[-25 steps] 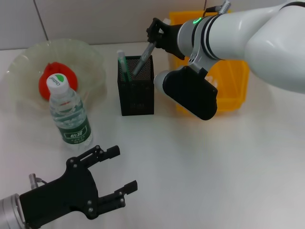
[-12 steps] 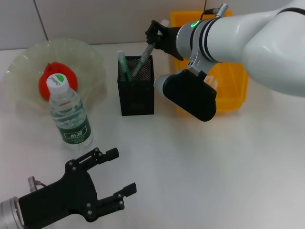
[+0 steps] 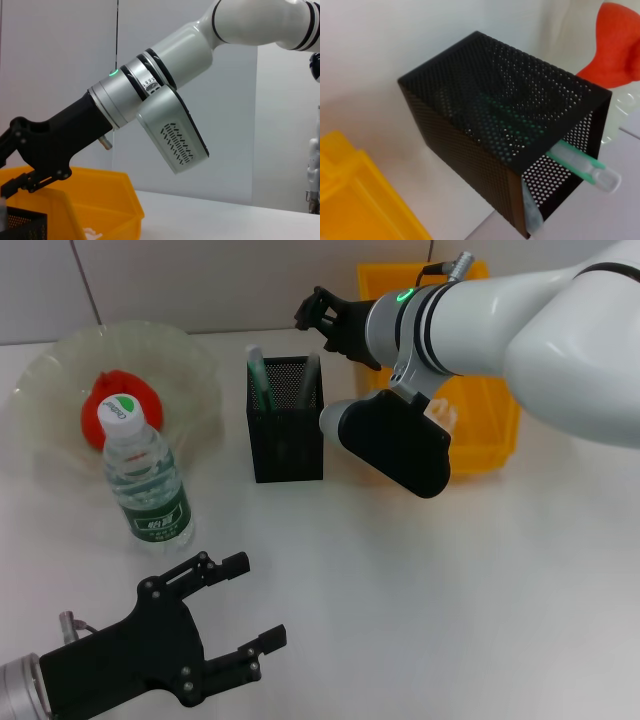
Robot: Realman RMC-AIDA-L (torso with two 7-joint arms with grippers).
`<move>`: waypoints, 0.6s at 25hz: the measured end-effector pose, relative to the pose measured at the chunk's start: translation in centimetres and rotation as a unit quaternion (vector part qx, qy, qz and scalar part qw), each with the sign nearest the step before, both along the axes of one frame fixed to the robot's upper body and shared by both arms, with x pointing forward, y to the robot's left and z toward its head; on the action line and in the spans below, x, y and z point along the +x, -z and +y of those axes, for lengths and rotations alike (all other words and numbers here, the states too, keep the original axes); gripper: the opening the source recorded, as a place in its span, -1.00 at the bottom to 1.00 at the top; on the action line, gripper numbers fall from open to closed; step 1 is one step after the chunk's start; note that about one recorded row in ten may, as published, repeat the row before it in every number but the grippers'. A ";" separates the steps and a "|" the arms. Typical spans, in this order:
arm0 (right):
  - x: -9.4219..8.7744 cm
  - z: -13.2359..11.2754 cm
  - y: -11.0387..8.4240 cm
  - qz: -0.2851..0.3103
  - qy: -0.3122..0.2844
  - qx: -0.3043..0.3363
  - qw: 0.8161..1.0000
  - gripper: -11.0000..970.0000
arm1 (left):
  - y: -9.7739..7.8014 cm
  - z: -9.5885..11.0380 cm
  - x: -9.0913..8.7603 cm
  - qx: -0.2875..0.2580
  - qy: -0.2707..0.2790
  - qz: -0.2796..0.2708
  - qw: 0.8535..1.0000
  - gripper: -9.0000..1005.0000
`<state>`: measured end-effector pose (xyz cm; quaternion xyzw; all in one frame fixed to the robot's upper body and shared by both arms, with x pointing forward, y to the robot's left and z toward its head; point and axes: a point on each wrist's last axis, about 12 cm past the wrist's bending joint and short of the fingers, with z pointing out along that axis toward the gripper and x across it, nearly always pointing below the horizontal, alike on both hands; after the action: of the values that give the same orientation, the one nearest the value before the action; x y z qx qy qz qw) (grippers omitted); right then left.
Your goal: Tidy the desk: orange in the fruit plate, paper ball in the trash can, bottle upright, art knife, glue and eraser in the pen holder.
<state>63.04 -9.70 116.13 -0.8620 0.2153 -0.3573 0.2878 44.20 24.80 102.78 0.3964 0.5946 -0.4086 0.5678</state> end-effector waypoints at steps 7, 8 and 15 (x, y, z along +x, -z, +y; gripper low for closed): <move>-0.1 0.4 -2.5 -0.008 0.024 0.065 0.998 -0.17 | -0.1 0.0 0.1 0.000 0.002 -0.002 1.000 0.60; -0.1 0.3 -3.4 -0.006 0.036 0.088 0.995 -0.17 | -0.2 0.1 0.2 0.000 0.002 -0.003 1.000 0.60; -2.8 -2.0 -9.9 0.032 0.098 0.315 0.943 -0.18 | -0.3 0.2 0.2 -0.001 0.005 -0.007 1.000 0.60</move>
<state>60.21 -11.70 126.02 -0.7130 0.4099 -0.2698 0.5009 44.38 24.97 103.11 0.4018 0.5879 -0.4093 0.5704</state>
